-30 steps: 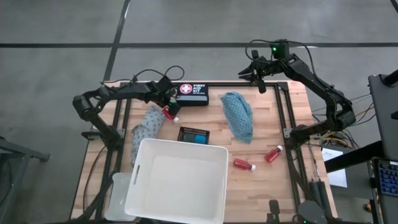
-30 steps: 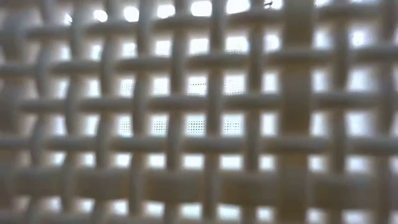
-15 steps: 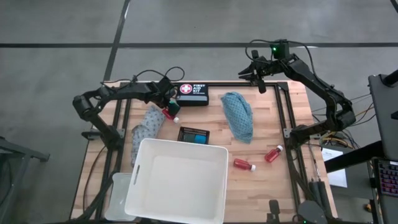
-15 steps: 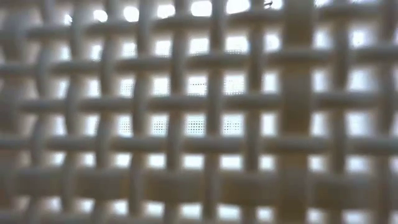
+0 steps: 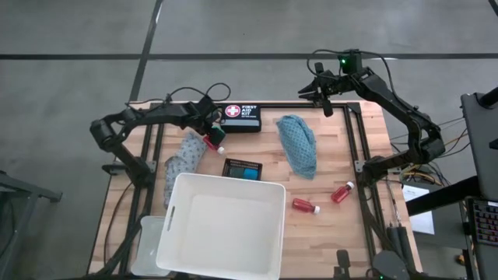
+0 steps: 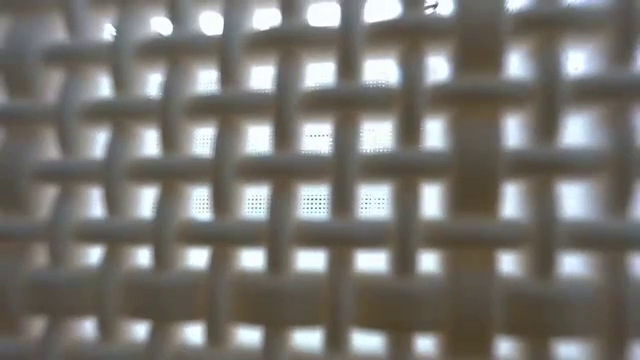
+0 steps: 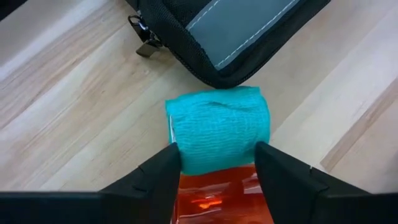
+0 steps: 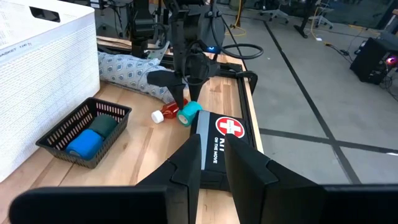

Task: Pick & Place Medicine items
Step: Put the green bandage into the black bin

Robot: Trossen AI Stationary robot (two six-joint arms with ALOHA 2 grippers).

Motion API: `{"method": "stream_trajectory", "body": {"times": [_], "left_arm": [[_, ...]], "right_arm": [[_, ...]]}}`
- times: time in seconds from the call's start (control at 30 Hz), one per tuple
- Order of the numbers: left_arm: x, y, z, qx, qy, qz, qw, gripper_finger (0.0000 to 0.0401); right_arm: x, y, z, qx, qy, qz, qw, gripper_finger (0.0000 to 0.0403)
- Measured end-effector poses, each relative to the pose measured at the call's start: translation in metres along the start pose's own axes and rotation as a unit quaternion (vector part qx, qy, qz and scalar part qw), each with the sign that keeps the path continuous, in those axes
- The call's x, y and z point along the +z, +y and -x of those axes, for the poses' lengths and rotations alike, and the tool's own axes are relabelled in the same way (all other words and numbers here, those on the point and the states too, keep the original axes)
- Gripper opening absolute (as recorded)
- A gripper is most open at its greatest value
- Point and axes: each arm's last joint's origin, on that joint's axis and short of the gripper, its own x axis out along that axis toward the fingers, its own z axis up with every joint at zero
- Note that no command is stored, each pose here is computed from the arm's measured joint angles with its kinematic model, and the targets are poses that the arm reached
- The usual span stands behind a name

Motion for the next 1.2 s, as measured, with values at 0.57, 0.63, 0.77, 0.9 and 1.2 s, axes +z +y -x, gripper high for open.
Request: {"method": "stream_trajectory", "body": {"times": [0.57, 0.63, 0.77, 0.9, 1.2], "left_arm": [[-0.0001, -0.0001, 0.0065, 0.004, -0.006, -0.023, 1.000, 0.0142], [-0.0002, -0.0001, 0.0065, 0.004, -0.006, -0.011, 1.000, 0.0141], [-0.0001, 0.0001, 0.0065, 0.006, -0.007, -0.001, 1.000, 0.0140], [0.0001, 0.0002, 0.0064, 0.008, -0.008, -0.008, 1.000, 0.0122], [0.0004, 0.0001, 0.0064, 0.009, -0.010, -0.009, 1.000, 0.0070]], "right_arm": [[0.0000, 0.0000, 0.0000, 0.000, 0.000, 0.000, 1.000, 0.0068], [0.0000, 0.0000, 0.0000, 0.000, 0.000, 0.000, 1.000, 0.0068], [0.0000, 0.0000, 0.0000, 0.000, 0.000, 0.000, 1.000, 0.0068], [0.0000, 0.0000, 0.0000, 0.000, 0.000, 0.000, 1.000, 0.0068], [0.0000, -0.0001, 0.0001, 0.000, 0.000, 0.000, 1.000, 0.0068]]}}
